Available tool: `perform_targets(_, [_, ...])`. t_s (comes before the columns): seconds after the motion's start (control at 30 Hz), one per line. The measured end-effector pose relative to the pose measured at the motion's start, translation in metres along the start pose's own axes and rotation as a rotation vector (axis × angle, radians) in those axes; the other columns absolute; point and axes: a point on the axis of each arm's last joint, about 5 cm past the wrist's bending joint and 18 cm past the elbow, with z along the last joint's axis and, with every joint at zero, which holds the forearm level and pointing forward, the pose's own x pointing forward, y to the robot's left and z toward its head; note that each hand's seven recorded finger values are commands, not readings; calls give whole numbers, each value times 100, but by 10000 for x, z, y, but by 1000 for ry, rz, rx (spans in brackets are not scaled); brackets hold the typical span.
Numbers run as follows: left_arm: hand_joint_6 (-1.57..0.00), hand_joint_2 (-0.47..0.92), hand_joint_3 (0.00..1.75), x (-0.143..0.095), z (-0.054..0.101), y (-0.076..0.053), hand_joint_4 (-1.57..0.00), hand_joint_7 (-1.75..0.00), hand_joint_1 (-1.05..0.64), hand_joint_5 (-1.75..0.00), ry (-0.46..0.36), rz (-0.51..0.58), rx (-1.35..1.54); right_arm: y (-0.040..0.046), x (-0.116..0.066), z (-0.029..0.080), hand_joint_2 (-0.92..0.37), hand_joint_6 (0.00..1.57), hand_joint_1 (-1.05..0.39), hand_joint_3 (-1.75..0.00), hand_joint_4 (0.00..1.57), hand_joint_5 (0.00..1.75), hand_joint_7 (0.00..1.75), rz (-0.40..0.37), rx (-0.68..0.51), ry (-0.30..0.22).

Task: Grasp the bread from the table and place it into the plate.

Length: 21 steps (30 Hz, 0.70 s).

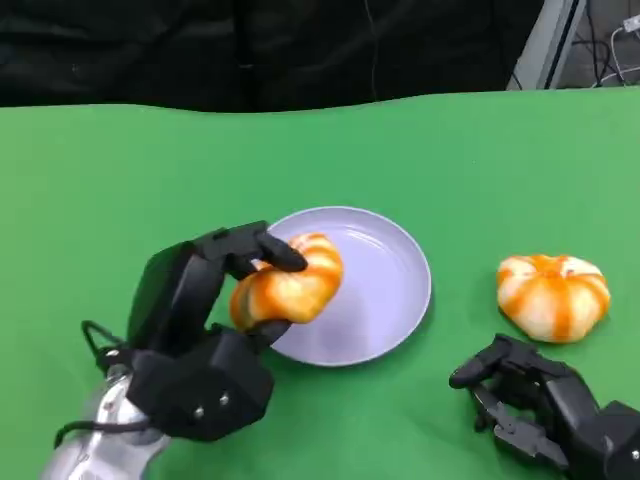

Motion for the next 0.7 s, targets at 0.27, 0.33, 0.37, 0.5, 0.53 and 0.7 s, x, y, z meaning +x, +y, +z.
perform_targets(0.27, [-94, 57, 99, 103, 11, -91, -87, -107, -14, -159, -6, -57, -1, 21, 3, 6, -92, 72, -25, -48, 67, 174, 115, 2, -12, -4])
perform_targets(0.33, [-93, 59, 94, 149, 33, -117, -84, -107, -12, -160, -12, -84, 0, 35, 3, 7, -92, 71, -24, -48, 66, 174, 115, 7, -14, -8])
perform_targets(0.37, [-93, 60, 92, 167, 45, -125, -84, -107, -12, -160, -18, -94, 1, 41, 2, 7, -92, 71, -24, -48, 66, 174, 115, 7, -13, -9])
perform_targets(0.5, [-87, 67, 70, 240, 66, -153, -74, -117, -9, -173, -31, -144, 33, 54, -6, 7, -92, 73, -22, -50, 68, 175, 113, 2, -9, -10])
perform_targets(0.53, [-86, 67, 69, 273, 72, -164, -73, -117, -9, -174, -36, -171, 57, 58, -6, 7, -92, 73, -22, -51, 68, 175, 113, 1, -8, -11])
perform_targets(0.7, [-86, 68, 66, 410, 117, -172, -74, -119, -10, -175, -66, -214, 116, 93, -7, 8, -92, 73, -21, -51, 68, 175, 112, 0, 0, -15])
